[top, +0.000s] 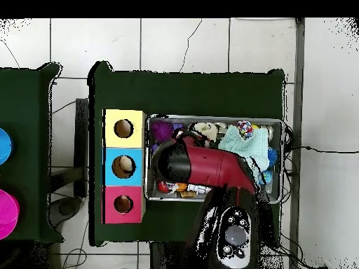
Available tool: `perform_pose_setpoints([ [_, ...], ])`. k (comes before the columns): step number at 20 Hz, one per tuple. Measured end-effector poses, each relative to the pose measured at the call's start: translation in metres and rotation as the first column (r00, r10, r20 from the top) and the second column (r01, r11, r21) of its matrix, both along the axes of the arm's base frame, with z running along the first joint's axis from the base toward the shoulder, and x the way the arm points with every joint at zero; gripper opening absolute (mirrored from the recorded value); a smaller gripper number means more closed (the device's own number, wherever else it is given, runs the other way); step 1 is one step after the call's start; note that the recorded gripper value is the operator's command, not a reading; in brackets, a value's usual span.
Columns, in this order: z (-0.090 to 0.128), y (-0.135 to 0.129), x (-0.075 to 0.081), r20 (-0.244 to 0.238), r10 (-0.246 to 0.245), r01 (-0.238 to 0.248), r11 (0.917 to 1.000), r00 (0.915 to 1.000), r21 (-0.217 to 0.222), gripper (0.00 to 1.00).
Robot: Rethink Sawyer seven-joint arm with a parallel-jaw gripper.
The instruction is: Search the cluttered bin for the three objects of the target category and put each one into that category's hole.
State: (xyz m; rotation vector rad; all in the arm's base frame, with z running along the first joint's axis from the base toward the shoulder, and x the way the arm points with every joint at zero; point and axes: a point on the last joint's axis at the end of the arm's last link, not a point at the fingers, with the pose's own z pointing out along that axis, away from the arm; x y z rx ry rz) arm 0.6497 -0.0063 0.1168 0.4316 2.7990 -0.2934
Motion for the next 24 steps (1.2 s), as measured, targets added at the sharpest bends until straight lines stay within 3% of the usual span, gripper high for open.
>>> perform_pose_setpoints([
  [11, -0.001, 0.058, -0.036, -0.049, 0.007, -0.004, 0.9980, 0.9988, 0.063, 0.00],
  [14, -0.007, 0.080, -0.054, -0.081, 0.013, -0.006, 0.9967, 0.9967, 0.080, 0.00],
  [24, -0.021, 0.122, -0.090, -0.149, -0.001, 0.020, 0.9922, 0.9888, 0.123, 0.00],
])
